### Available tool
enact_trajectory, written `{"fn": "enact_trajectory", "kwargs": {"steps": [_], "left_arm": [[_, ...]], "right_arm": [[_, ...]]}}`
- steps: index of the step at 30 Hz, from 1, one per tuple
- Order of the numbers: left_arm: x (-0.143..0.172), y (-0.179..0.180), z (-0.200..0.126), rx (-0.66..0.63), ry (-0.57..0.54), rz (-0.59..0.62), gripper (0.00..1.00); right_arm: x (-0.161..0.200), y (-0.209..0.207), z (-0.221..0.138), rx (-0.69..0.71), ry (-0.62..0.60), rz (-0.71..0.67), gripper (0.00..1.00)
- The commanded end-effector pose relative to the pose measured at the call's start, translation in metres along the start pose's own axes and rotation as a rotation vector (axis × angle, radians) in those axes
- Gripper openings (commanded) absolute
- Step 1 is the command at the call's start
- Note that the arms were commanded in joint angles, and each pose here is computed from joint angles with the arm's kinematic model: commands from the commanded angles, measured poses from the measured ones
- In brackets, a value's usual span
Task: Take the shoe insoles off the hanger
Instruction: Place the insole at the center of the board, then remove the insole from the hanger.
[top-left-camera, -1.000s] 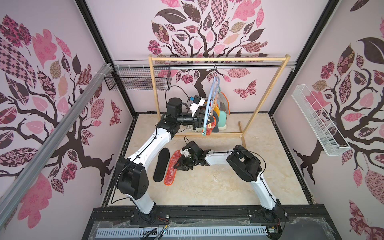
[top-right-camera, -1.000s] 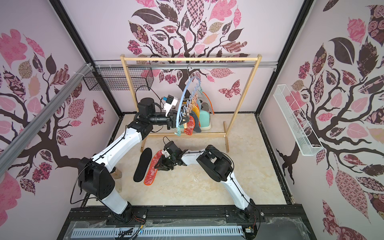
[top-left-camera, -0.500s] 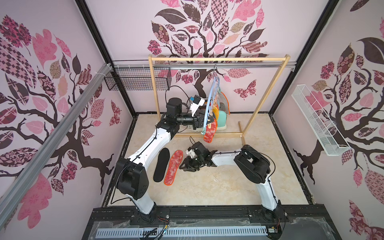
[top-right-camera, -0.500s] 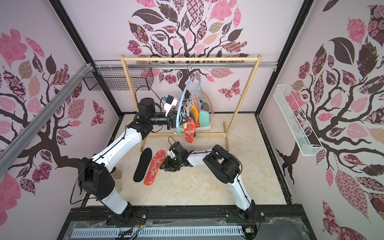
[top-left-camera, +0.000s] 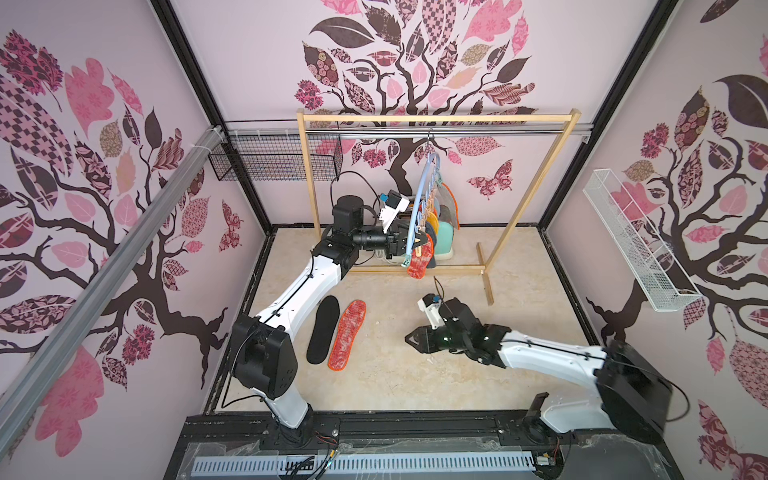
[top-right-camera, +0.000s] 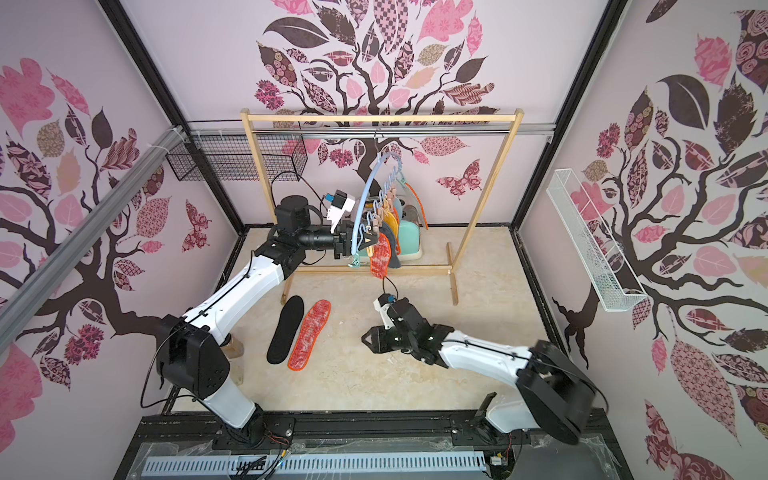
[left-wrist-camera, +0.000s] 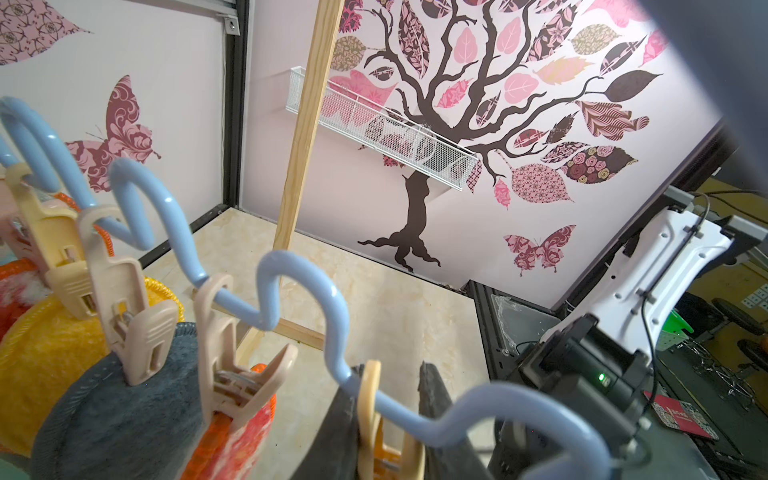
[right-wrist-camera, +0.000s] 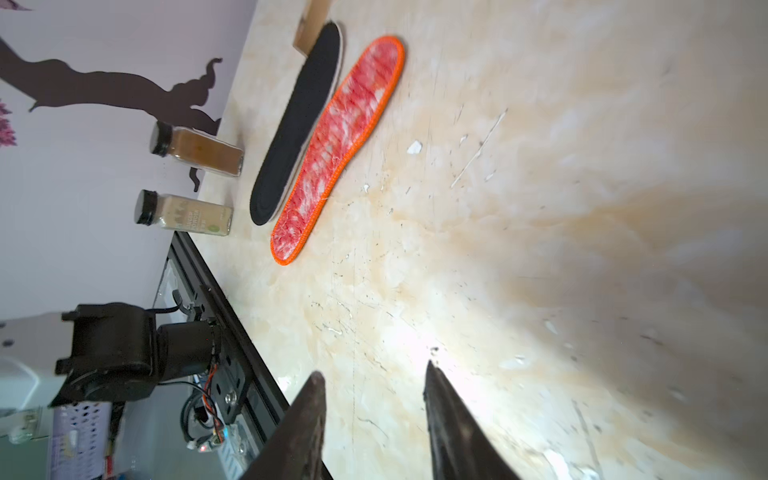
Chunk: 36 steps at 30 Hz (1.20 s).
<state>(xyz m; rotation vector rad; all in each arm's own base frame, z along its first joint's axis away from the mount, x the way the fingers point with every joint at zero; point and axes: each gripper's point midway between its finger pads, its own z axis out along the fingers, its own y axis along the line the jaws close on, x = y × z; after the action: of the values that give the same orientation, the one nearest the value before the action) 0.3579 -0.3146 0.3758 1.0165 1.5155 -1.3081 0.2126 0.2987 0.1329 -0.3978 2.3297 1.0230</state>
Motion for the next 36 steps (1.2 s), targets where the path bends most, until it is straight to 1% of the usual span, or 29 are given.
{"fn": "enact_trajectory", "kwargs": {"steps": [1, 3, 4, 6, 8, 11, 16, 18, 24, 27, 32, 35, 36], "left_arm": [[-0.009, -0.01, -0.007, -0.004, -0.012, 0.031, 0.12], [-0.009, -0.01, -0.007, -0.004, -0.013, 0.031, 0.12], [-0.009, -0.01, -0.007, -0.005, -0.013, 0.028, 0.12], [-0.009, -0.01, -0.007, -0.005, -0.012, 0.027, 0.12], [-0.008, -0.009, -0.007, -0.012, -0.011, 0.028, 0.12], [-0.007, -0.009, -0.007, -0.015, -0.009, 0.025, 0.12], [-0.004, -0.008, -0.008, -0.028, -0.005, 0.021, 0.14], [-0.002, -0.006, -0.008, -0.042, -0.003, 0.016, 0.18], [0.003, 0.002, -0.009, -0.08, 0.011, 0.008, 0.41], [0.007, 0.002, -0.01, -0.087, 0.022, -0.005, 0.51], [0.015, 0.003, -0.016, -0.141, 0.049, -0.021, 0.61], [0.028, 0.006, -0.026, -0.226, 0.096, -0.042, 0.67], [0.036, 0.006, -0.03, -0.251, 0.124, -0.052, 0.67]], "right_arm": [[-0.001, -0.022, -0.025, 0.087, -0.131, -0.157, 0.42], [0.006, -0.016, -0.036, 0.037, -0.164, -0.195, 0.42], [0.011, -0.017, -0.041, 0.039, -0.174, -0.219, 0.42], [0.016, -0.027, -0.052, 0.083, -0.208, -0.24, 0.42], [0.017, -0.032, -0.061, 0.096, -0.232, -0.25, 0.41], [0.013, -0.038, -0.075, 0.129, -0.302, -0.275, 0.41], [0.009, -0.051, -0.086, 0.178, -0.388, -0.282, 0.42], [0.009, -0.053, -0.088, 0.188, -0.396, -0.283, 0.42], [0.01, -0.056, -0.086, 0.2, -0.388, -0.283, 0.43], [0.012, -0.052, -0.082, 0.172, -0.38, -0.288, 0.44], [0.012, -0.051, -0.082, 0.171, -0.379, -0.29, 0.45], [0.011, -0.052, -0.084, 0.177, -0.386, -0.289, 0.45], [0.011, -0.052, -0.084, 0.177, -0.386, -0.289, 0.45]]}}
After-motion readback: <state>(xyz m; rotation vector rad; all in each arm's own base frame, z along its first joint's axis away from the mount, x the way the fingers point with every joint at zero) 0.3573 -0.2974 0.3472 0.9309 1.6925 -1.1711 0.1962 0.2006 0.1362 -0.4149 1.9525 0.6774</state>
